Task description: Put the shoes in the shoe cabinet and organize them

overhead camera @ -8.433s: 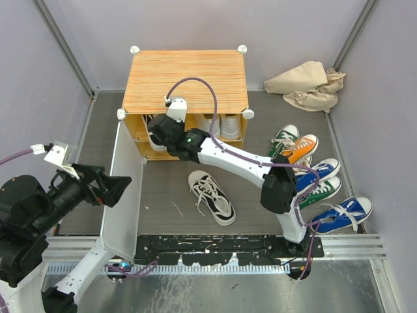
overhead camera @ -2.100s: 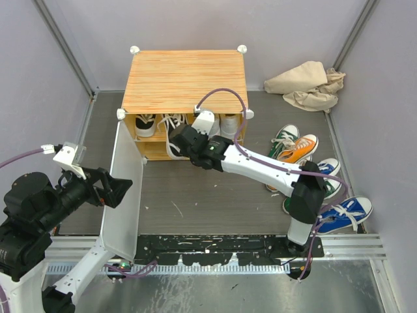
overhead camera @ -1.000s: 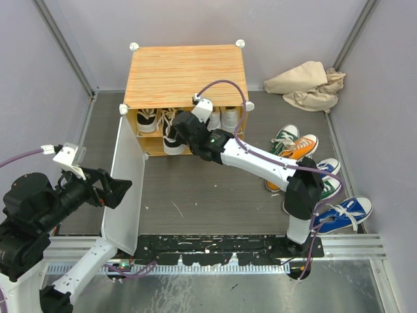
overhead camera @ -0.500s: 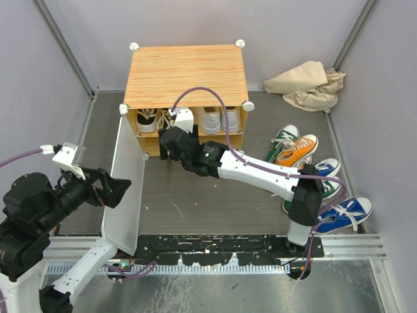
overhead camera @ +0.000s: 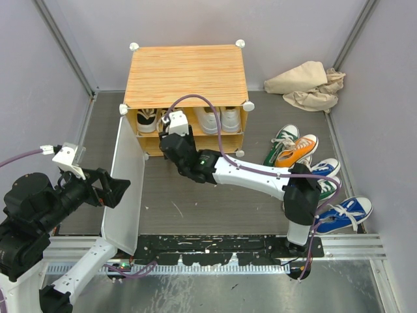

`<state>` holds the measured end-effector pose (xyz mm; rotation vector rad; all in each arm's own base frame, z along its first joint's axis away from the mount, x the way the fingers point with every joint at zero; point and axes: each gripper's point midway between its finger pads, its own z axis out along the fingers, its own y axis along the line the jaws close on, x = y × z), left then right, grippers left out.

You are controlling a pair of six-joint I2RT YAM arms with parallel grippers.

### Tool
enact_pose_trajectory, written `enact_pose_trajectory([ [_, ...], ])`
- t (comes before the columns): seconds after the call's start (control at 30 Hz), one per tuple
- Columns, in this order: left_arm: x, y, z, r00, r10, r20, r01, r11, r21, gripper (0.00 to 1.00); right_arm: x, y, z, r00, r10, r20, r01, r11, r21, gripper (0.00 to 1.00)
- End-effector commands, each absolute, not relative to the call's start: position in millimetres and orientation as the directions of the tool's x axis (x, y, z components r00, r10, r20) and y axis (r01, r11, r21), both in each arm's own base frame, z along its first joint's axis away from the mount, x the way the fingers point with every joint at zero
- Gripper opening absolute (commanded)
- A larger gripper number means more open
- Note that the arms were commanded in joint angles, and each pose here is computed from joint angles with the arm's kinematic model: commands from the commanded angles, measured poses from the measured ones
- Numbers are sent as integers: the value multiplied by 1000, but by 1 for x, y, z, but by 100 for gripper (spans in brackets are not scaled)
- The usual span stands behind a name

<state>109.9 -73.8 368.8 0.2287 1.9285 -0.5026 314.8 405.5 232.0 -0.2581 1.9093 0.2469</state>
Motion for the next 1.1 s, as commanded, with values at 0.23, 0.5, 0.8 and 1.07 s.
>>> enact_pose_trajectory([
  [0.23, 113, -70, 375, -371, -55, -927, 384, 900, -207, 98, 334, 399, 272, -162, 71, -984, -196, 975, 103, 1],
  [0.5, 114, -68, 373, -371, -48, -927, 373, 907, -196, 98, 346, 384, 311, 9, 167, -986, -107, 981, 165, 1],
  [0.8, 114, -66, 371, -374, -39, -927, 369, 910, -187, 98, 376, 409, 313, 91, 144, -985, -114, 984, 133, 1],
  [1.07, 115, -64, 367, -376, -23, -926, 366, 915, -171, 98, 412, 408, 289, 61, 131, -989, -122, 985, 123, 1],
])
